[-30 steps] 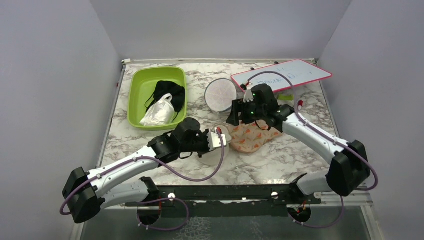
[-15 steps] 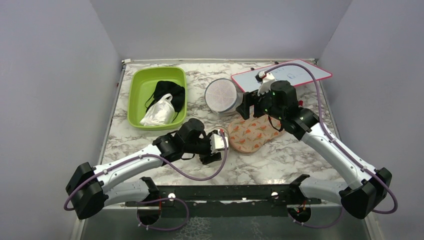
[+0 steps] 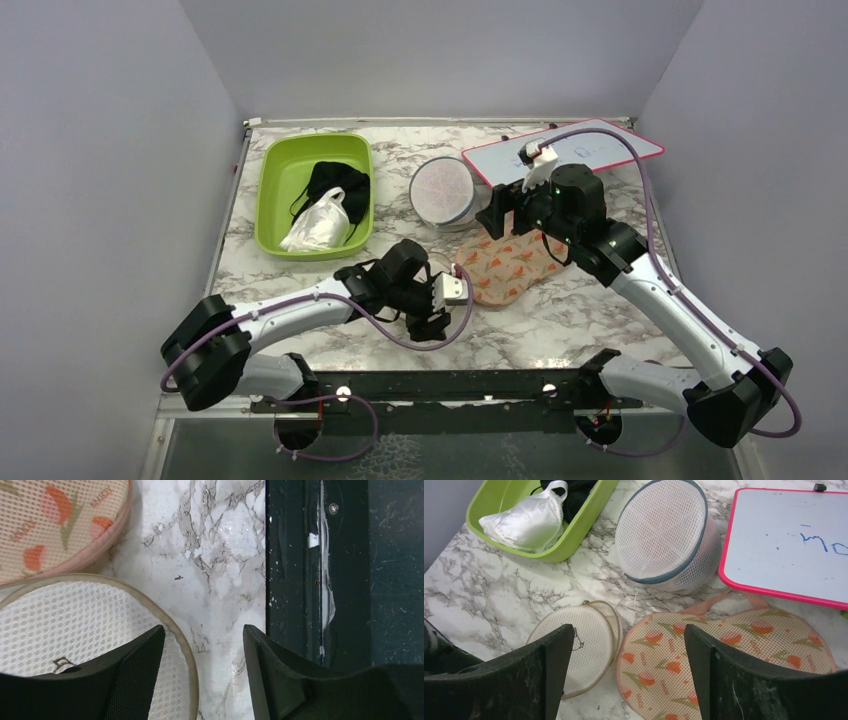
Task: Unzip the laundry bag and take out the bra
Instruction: Reset both arms
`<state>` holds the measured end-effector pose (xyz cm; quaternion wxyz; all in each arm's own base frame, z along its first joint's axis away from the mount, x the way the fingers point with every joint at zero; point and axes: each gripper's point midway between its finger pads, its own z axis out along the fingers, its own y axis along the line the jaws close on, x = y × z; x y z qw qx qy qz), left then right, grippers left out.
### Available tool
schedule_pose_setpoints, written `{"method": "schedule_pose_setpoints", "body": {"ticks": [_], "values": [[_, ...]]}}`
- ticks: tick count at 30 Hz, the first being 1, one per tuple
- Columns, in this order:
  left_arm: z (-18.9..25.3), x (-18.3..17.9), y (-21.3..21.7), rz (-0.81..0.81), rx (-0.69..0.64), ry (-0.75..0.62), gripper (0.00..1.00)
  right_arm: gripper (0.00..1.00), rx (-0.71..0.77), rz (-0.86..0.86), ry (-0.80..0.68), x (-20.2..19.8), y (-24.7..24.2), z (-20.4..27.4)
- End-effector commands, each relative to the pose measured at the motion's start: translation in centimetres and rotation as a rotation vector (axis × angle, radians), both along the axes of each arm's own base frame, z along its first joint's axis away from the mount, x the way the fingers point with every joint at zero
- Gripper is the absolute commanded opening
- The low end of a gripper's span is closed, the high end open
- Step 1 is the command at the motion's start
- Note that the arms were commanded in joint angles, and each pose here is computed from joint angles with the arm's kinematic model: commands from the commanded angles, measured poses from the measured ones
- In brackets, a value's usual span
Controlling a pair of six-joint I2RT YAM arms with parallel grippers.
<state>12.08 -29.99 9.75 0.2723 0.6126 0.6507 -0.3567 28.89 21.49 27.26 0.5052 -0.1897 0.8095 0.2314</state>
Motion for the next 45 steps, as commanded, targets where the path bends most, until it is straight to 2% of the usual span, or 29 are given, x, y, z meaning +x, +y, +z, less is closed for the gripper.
{"method": "schedule_pose_setpoints", "body": {"ticks": [1, 9, 11, 12, 15, 20, 27, 29, 31, 34, 38, 42, 45], "values": [[-1.0, -0.9, -0.8, -0.037, -0.002, 0.074, 0.53, 0.80, 0.016, -0.006, -0.044, 0.1, -0.2, 0.7], [-0.2, 0.5, -0.8, 0.021, -0.009, 0.006, 0.58, 0.80, 0.028, 0.007, -0.053, -0.6, -0.4, 0.8], [1.0, 1.1, -0.8, 0.041, -0.037, -0.034, 0.61, 0.81, 0.031, 0.011, -0.060, -0.8, -0.4, 0.8], [1.7, 1.3, -0.8, 0.050, -0.059, -0.057, 0.66, 0.81, 0.031, 0.012, -0.064, -0.8, -0.4, 0.8], [4.2, 2.1, -0.8, 0.084, -0.147, -0.115, 0.70, 0.82, 0.029, 0.016, -0.066, -0.9, -0.4, 1.0], [9.4, 4.2, -0.3, 0.159, -0.325, -0.182, 0.98, 0.84, 0.031, 0.013, -0.077, -1.3, -0.8, 1.3], [16.6, 5.9, 0.3, 0.203, -0.539, -0.205, 0.99, 0.86, 0.050, 0.026, -0.111, -1.8, -0.9, 2.1], [18.6, 7.3, 0.7, 0.269, -0.585, -0.225, 0.99, 0.86, 0.061, 0.024, -0.130, -1.8, -1.0, 2.3], [20.5, 9.4, 1.5, 0.378, -0.622, -0.270, 0.99, 0.86, 0.075, 0.023, -0.153, -1.7, -1.0, 2.6], [23.2, 13.4, 4.7, 0.658, -0.678, -0.371, 0.99, 0.86, 0.092, 0.014, -0.178, -1.6, -1.1, 3.5], [26.6, 18.1, 12.3, 1.116, -0.741, -0.513, 0.99, 0.87, 0.128, -0.017, -0.229, -1.8, -1.7, 5.2], [28.5, 20.4, 22.5, 1.633, -0.679, -0.610, 0.99, 0.88, 0.158, -0.084, -0.293, -2.1, -3.3, 7.2], [30.2, 20.2, 27.5, 1.770, -0.678, -0.694, 0.99, 0.92, 0.174, -0.162, -0.361, -2.5, -5.3, 9.2]]}}
